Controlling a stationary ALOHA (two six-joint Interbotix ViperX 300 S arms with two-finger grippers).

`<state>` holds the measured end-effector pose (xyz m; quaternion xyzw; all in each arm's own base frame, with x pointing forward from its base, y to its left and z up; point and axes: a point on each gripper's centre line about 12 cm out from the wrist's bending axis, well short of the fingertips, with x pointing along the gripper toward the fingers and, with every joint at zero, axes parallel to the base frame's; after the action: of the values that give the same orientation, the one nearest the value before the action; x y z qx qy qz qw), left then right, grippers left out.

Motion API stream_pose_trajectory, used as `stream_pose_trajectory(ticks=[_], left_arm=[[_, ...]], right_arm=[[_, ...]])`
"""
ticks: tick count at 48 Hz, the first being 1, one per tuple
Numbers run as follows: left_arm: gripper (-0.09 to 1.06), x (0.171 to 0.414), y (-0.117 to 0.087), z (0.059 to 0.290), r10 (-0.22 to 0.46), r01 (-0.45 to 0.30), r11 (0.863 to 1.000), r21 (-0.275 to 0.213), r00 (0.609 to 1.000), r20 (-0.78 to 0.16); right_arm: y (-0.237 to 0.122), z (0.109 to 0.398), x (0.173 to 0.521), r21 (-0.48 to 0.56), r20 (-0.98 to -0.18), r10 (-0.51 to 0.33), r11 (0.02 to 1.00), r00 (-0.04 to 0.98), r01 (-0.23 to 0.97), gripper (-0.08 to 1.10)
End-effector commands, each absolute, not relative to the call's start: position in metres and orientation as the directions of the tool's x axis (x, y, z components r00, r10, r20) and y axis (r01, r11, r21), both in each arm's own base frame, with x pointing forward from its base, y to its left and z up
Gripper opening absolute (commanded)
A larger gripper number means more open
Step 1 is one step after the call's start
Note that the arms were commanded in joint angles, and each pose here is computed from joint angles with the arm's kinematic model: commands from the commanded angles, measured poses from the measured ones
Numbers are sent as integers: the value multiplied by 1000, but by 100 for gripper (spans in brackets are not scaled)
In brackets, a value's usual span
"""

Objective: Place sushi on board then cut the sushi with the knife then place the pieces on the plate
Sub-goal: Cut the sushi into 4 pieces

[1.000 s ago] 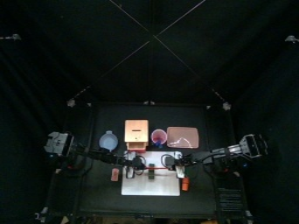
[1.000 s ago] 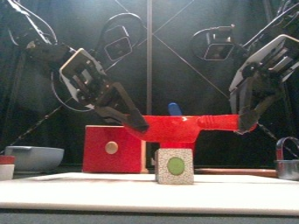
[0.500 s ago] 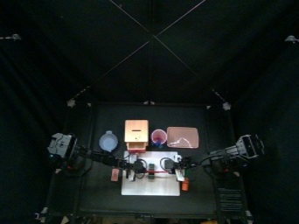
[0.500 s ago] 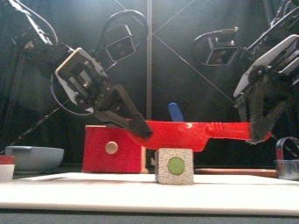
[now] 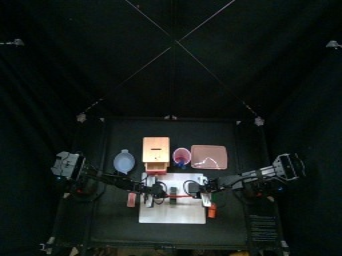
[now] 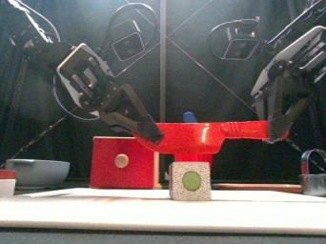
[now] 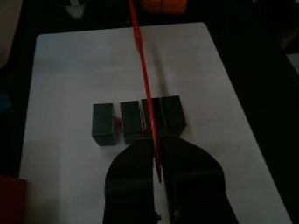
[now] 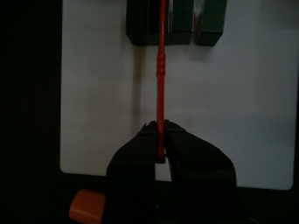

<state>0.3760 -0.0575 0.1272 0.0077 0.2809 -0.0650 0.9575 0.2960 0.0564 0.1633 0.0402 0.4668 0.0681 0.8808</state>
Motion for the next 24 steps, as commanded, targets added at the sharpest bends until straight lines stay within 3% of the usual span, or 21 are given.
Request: stream_pose_trajectory(ticks=[1,24], left_arm=[[33,379,-57,130,-120,129,991,-19,840,-529],[33,380,-53,122,-109,118,993,-19,831,-545]], right_arm=[[58,170,298,132,-802,161,987,575,-93,17],[49,165,300,102,-811,134,991,570,-87,17]])
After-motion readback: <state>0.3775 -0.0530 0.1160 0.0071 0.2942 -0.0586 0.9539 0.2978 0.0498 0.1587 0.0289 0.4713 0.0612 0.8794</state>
